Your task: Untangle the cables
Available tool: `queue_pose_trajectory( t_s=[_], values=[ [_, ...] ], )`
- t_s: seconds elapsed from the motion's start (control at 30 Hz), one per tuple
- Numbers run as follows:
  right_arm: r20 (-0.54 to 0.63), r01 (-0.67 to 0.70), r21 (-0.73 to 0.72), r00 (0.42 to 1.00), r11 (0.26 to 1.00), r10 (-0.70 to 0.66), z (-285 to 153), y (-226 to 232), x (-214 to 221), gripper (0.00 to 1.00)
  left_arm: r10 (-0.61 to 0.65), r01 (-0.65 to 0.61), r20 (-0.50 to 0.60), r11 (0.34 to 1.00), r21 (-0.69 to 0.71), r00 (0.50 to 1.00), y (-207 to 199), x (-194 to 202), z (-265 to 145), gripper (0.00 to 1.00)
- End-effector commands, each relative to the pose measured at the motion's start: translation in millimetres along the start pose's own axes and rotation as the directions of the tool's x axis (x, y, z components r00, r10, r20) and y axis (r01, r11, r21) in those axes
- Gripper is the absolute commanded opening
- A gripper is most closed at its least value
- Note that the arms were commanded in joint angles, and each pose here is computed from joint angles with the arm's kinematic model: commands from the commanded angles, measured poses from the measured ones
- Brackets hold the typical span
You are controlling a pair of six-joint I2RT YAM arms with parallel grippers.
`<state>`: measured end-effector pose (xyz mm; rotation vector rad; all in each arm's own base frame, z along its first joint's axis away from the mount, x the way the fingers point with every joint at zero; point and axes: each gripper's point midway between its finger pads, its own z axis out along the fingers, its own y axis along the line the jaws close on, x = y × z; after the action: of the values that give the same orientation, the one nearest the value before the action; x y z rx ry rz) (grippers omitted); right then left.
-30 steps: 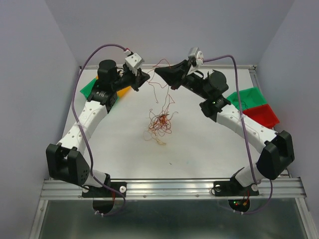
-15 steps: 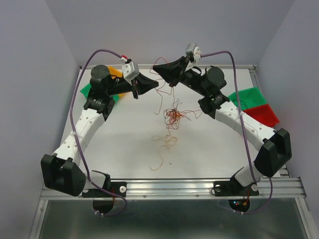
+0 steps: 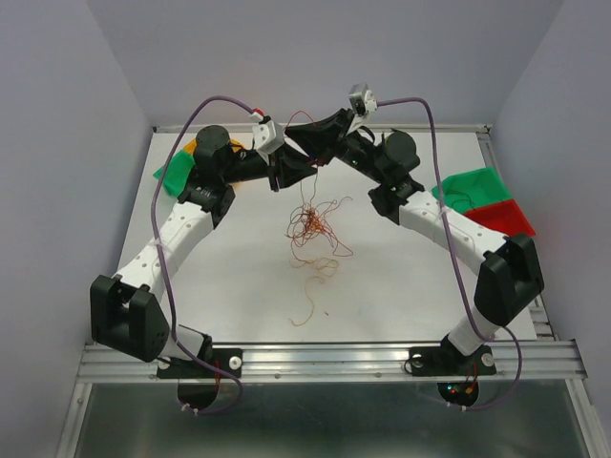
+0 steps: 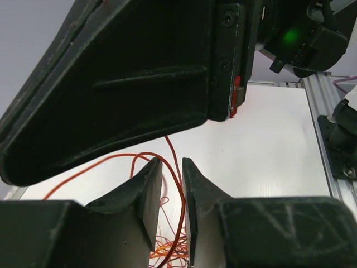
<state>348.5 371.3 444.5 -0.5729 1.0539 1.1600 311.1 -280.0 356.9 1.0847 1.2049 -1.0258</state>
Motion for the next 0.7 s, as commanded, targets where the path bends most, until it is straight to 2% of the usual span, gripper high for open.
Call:
queue_pose_trajectory(
  t_s=[0.0, 0.07, 0.17, 0.43, 0.53, 0.63, 0.67],
  values=[
    [0.131, 0.023, -0.062, 0.991, 0.998, -0.015, 10, 14, -49, 0.01, 0.057, -0.057, 0.029, 0.998, 0.002, 0.998, 0, -7, 3, 0.39],
    [0.136, 0.014, -0.065, 0.991, 0.998, -0.005, 11, 14, -49, 0.01, 0.062, -0.062, 0.027, 0.998, -0.010, 0.998, 2, -6, 4, 0.47],
    [0.132, -0.002, -0.073, 0.991, 0.997, 0.011, 13, 14, -44, 0.01, 0.064, -0.064, 0.024, 0.998, -0.024, 0.998, 5, -4, 5, 0.48],
    [0.155, -0.024, -0.094, 0.987, 0.995, 0.038, 13, 16, -47, 0.01, 0.033, -0.033, 0.020, 0.999, -0.006, 0.999, 8, -1, 12, 0.42],
    [0.162, -0.031, -0.098, 0.986, 0.995, 0.047, 13, 17, -47, 0.00, 0.018, -0.018, 0.015, 1.000, -0.003, 1.000, 10, 3, 15, 0.33],
    [0.172, -0.045, -0.106, 0.983, 0.993, 0.063, 12, 18, -46, 0.01, -0.003, 0.003, 0.014, 1.000, 0.011, 1.000, 10, 4, 17, 0.05],
    [0.181, -0.047, -0.105, 0.981, 0.993, 0.066, 11, 18, -48, 0.00, -0.011, 0.011, 0.013, 1.000, 0.010, 1.000, 11, 5, 18, 0.00]
  ],
)
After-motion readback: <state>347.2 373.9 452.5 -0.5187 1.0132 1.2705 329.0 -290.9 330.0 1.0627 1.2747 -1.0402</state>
